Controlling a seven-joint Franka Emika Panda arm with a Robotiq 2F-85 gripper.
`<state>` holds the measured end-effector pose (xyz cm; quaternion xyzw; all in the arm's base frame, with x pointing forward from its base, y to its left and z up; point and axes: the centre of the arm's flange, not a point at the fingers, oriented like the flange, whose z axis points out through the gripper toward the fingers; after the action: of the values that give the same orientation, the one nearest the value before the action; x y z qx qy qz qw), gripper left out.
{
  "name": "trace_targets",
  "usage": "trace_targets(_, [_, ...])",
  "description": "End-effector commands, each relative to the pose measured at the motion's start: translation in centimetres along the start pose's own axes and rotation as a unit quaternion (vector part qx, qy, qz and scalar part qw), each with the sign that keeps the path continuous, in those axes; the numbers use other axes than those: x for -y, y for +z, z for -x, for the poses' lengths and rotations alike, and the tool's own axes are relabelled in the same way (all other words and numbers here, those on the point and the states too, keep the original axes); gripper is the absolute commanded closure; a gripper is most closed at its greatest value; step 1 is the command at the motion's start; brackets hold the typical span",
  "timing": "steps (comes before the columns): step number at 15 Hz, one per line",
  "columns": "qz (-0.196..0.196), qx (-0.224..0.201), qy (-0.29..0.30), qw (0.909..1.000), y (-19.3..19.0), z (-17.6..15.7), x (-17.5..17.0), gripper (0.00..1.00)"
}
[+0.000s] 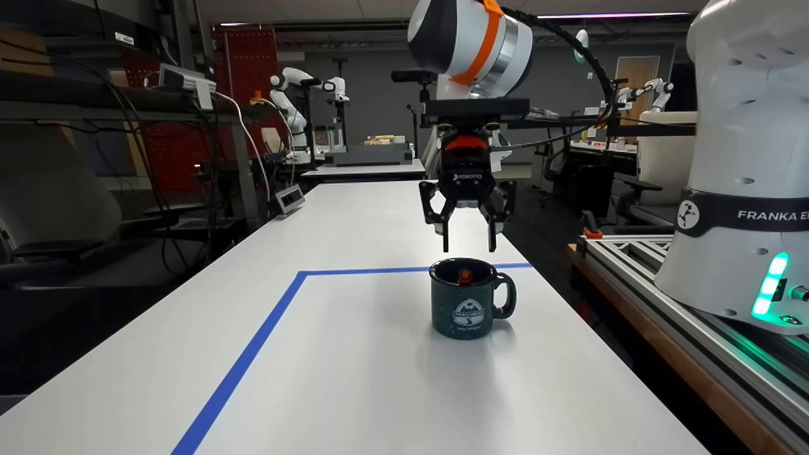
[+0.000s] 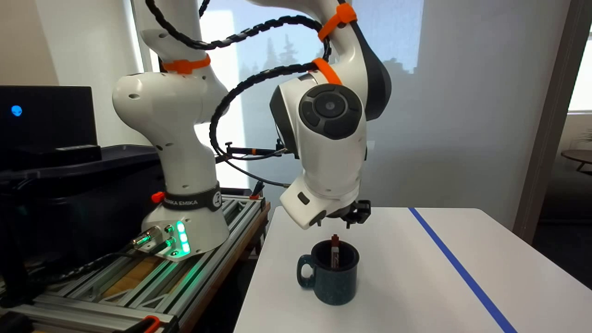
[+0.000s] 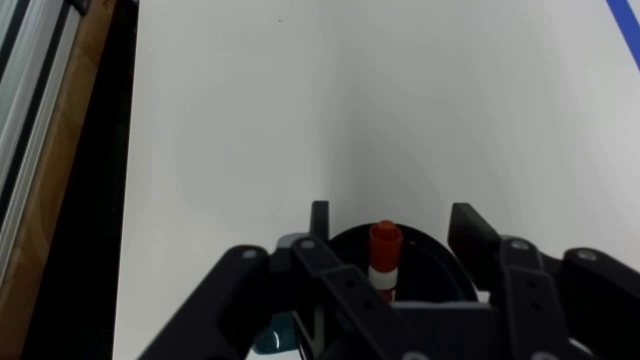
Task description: Remove the marker from the cup and put it on the table
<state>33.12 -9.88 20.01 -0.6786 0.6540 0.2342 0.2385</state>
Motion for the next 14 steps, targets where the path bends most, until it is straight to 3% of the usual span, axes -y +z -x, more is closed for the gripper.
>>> trace_targets(1, [0.011, -0.004, 0.017, 0.9998, -0.3, -1.3, 0.2, 0.4])
trace_targets(14, [0.033, -0.028, 0.026, 0.9987, 0.4, -4.0, 1.6, 0.41])
